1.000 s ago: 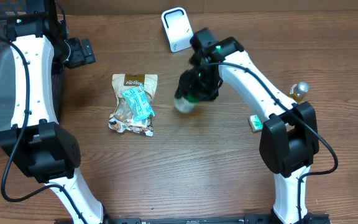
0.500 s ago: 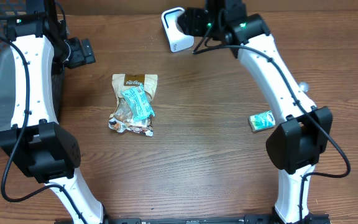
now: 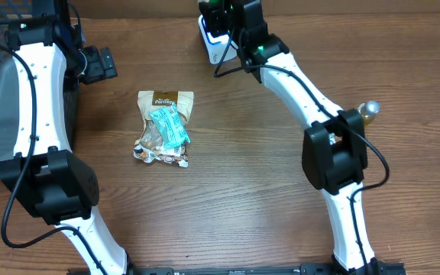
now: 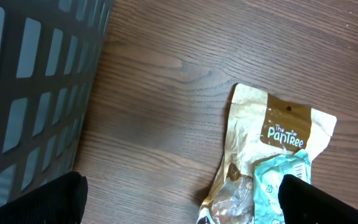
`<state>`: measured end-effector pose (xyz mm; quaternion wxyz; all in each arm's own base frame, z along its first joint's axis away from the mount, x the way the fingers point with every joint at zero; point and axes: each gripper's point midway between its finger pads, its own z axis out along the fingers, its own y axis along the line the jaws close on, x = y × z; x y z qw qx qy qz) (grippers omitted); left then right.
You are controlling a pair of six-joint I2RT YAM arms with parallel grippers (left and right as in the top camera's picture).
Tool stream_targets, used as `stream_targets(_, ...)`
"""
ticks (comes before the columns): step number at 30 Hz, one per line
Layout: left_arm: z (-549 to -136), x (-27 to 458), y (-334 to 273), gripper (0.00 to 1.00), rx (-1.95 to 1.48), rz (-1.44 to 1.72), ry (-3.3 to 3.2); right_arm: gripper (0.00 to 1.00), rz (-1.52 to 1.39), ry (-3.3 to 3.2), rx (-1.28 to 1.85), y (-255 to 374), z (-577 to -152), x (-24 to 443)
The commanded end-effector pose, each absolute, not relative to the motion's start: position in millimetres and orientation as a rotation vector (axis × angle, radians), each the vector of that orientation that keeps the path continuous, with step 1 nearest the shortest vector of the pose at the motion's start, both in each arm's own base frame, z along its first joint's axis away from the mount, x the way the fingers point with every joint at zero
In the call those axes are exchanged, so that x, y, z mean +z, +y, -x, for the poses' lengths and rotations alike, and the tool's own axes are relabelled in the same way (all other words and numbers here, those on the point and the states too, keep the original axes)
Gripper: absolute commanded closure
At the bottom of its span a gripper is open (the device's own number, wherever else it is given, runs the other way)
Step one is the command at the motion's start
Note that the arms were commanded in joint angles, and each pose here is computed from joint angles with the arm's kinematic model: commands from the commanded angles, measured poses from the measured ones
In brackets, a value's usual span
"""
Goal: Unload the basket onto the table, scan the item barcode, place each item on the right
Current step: 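Carry the jar right and set it down near the Kleenex pack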
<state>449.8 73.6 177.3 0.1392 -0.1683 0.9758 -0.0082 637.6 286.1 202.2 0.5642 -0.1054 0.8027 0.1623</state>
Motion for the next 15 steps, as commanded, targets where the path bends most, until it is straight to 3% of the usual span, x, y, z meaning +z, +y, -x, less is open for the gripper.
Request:
stream_targets(1,-452.9,183.2,74.2,0.01,-0.025,0.458,2.807,0.96,0.228,1.815,0.369,281.0,-646.7,217.5)
stream_targets(8,-452.9,183.2,74.2,0.00,-0.025,0.458,2.807,0.96,0.214,1.738,0.385,285.1,-657.3,214.1)
stream_targets(15,-452.9,183.2,74.4,0.00,-0.025,0.458,2.807,0.96,0.216,1.748,0.382,288.4,-664.8,180.0)
